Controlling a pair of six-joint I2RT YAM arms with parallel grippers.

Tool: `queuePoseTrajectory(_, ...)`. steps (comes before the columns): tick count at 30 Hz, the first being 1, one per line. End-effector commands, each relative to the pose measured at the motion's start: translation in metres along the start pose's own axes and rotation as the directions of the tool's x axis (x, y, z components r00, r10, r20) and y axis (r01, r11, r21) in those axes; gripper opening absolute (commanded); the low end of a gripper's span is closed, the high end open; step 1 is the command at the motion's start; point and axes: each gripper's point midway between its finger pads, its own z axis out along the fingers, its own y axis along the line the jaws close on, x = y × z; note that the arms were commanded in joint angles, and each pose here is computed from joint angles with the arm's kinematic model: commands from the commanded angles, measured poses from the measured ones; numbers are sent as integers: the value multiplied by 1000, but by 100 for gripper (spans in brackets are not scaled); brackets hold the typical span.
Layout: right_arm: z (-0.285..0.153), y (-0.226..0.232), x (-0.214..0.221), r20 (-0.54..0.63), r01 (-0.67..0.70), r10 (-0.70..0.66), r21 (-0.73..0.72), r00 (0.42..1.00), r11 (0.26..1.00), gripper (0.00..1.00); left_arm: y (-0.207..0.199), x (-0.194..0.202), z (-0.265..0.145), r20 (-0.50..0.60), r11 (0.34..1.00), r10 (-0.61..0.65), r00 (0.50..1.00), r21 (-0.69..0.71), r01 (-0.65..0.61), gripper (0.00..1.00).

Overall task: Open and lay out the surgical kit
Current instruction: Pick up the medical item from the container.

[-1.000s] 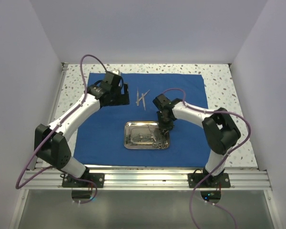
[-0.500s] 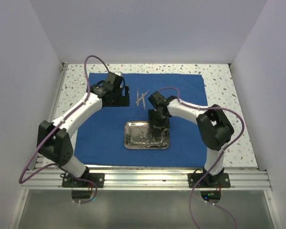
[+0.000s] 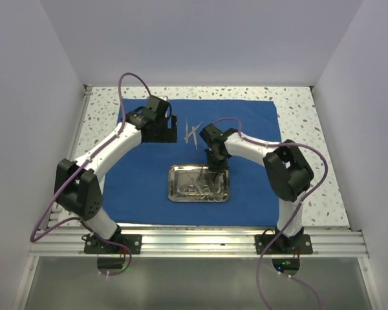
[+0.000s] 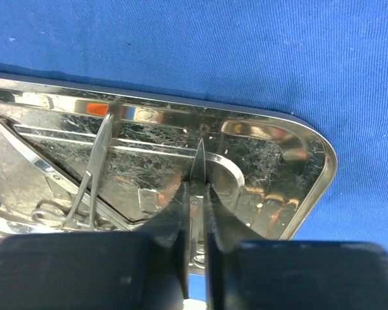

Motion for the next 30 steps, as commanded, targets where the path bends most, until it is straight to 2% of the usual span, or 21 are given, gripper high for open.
queuePoseTrajectory(1, 81, -23, 57, -183, 43, -21, 113, 983, 993, 4, -5, -13, -5, 22, 999, 30, 999, 11, -30, 90)
queuePoseTrajectory(2, 78, -24, 55, -174, 46, -24, 121, 984, 992, 0, -6, -13, -4, 18, 999, 36, 999, 14, -36, 90)
queuePoseTrajectory(9, 36, -13, 23, -48, 61, -56, 101, 997, 993, 0, -11, -19, 0, 18, 999, 39, 999, 29, -39, 89)
queuePoseTrajectory(13, -23, 1, -11, 119, 43, -49, 60, 992, 997, 0, -14, -22, 2, 23, 999, 36, 999, 34, -37, 89)
queuePoseTrajectory(19, -77, 2, -40, 243, 41, -60, 84, 968, 996, 0, -15, -21, 6, 16, 999, 32, 999, 33, -33, 89)
queuePoseTrajectory(24, -92, -10, -57, 305, 50, -97, 158, 947, 986, 0, -15, -19, 7, 13, 999, 33, 999, 33, -33, 89)
queuePoseTrajectory(30, -93, -35, -87, 341, -12, -58, 201, 938, 980, 0, -10, -17, 6, 9, 999, 38, 999, 16, -38, 89)
